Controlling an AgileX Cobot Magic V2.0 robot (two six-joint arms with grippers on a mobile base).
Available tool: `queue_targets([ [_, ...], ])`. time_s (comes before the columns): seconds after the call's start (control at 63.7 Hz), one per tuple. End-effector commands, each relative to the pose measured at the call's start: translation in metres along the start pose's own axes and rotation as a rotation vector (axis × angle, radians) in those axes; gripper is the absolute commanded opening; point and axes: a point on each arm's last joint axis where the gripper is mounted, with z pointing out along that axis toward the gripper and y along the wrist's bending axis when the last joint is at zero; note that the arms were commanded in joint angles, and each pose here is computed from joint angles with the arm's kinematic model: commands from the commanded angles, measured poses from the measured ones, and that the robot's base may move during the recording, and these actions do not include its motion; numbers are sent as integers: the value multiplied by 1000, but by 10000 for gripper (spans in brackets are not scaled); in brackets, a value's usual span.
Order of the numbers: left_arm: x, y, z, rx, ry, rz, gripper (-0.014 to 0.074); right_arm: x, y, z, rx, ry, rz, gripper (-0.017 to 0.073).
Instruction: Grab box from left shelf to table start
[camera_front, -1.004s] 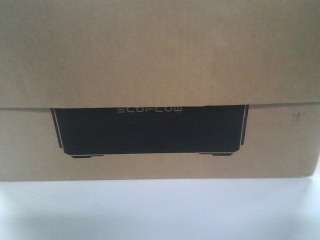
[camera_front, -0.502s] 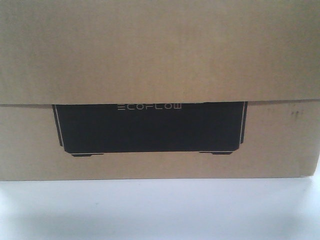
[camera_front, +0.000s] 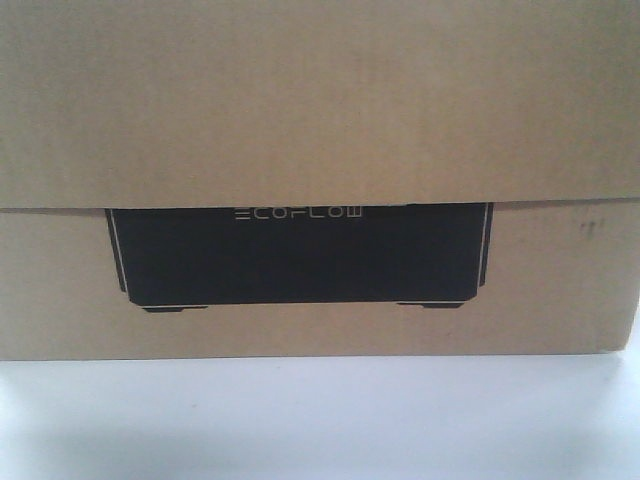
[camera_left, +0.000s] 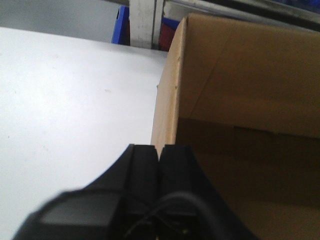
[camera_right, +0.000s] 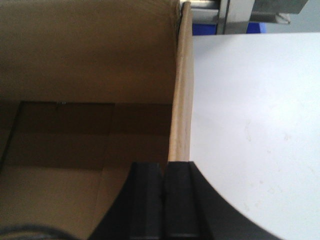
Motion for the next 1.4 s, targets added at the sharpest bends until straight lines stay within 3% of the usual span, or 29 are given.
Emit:
queue_targets([
  [0.0, -12, 0, -28, 23, -108, -13, -85, -12, 3, -26, -23, -122, -3, 87],
  [0.11, -12, -1, -44, 67, -154, -46, -85, -15, 4, -36, -29, -189, -5, 87],
  [0.282, 0, 4, -73, 113, -307, -48, -85, -7, 3, -60, -40, -343, -10, 56],
  [0.533, 57, 18, -101, 155, -433, -44, -94, 55, -7, -89, -42, -542, -35, 51],
  [0.753, 117, 33, -107, 138, -528, 37, -94, 130, -18, -98, -39, -572, -33, 51],
  [0.91, 159, 45, -108, 105, -570, 124, -94, 178, -28, -100, -6, -603, -88, 51],
  [1.114, 205, 54, -109, 121, -608, 117, -94, 217, -34, -109, -13, -713, -101, 51],
  [1.381, 229, 60, -116, 130, -665, 112, -94, 230, -35, -116, -20, -768, -103, 51],
])
